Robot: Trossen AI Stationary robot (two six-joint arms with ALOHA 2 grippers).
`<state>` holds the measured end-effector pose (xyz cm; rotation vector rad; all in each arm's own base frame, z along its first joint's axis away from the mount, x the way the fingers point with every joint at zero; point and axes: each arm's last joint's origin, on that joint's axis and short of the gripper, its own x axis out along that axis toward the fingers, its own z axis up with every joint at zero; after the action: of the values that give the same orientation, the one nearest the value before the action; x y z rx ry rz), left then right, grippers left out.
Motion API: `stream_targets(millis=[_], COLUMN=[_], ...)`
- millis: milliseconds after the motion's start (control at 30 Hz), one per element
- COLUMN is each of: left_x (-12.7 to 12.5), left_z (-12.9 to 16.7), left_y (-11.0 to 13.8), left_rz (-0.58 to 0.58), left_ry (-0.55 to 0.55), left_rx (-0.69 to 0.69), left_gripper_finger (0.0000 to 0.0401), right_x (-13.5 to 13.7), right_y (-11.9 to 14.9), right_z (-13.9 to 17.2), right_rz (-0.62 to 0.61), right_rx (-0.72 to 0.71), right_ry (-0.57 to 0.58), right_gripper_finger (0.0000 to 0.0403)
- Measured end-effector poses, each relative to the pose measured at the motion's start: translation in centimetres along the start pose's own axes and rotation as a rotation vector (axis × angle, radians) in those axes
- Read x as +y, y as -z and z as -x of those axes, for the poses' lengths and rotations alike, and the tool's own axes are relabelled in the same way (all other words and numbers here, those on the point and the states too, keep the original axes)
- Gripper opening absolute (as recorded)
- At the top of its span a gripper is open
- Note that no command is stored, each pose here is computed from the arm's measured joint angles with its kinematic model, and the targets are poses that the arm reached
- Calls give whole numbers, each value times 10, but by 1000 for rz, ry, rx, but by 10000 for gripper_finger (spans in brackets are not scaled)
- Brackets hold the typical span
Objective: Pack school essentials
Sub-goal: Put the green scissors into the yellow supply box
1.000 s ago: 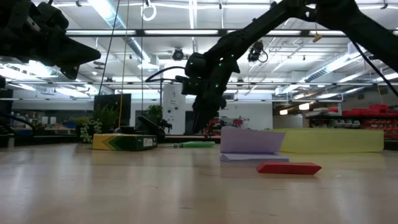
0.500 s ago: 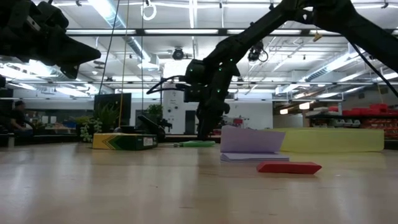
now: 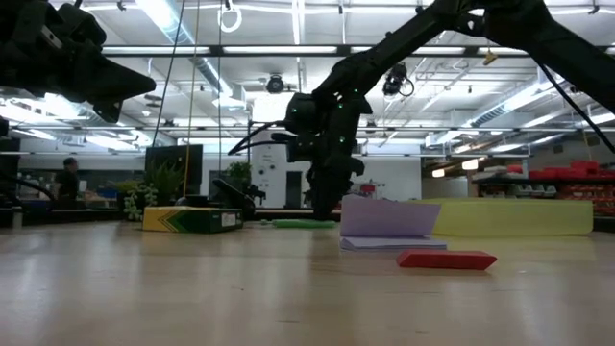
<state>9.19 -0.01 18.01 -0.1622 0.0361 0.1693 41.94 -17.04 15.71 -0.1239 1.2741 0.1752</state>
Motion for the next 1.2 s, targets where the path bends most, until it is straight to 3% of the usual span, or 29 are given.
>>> stream_targets(millis=[267, 500, 767, 1200], left_x=[0, 0, 0, 0], left_z=[0, 0, 0, 0], left_y=[0, 0, 0, 0], left_rz=[0, 0, 0, 0], left_ry=[0, 0, 0, 0], left_rx=[0, 0, 0, 0], left_gripper_finger=[33, 25, 34, 30], right_x=[32, 46, 48, 50], right_y=[-13, -28, -34, -20], right_z=[-5, 0, -1, -21], right_rz=[27, 24, 26, -35], right_rx=[63, 70, 16, 9], right_ry=[-15, 38, 49, 24], right_gripper_finger=[174, 174, 174, 167])
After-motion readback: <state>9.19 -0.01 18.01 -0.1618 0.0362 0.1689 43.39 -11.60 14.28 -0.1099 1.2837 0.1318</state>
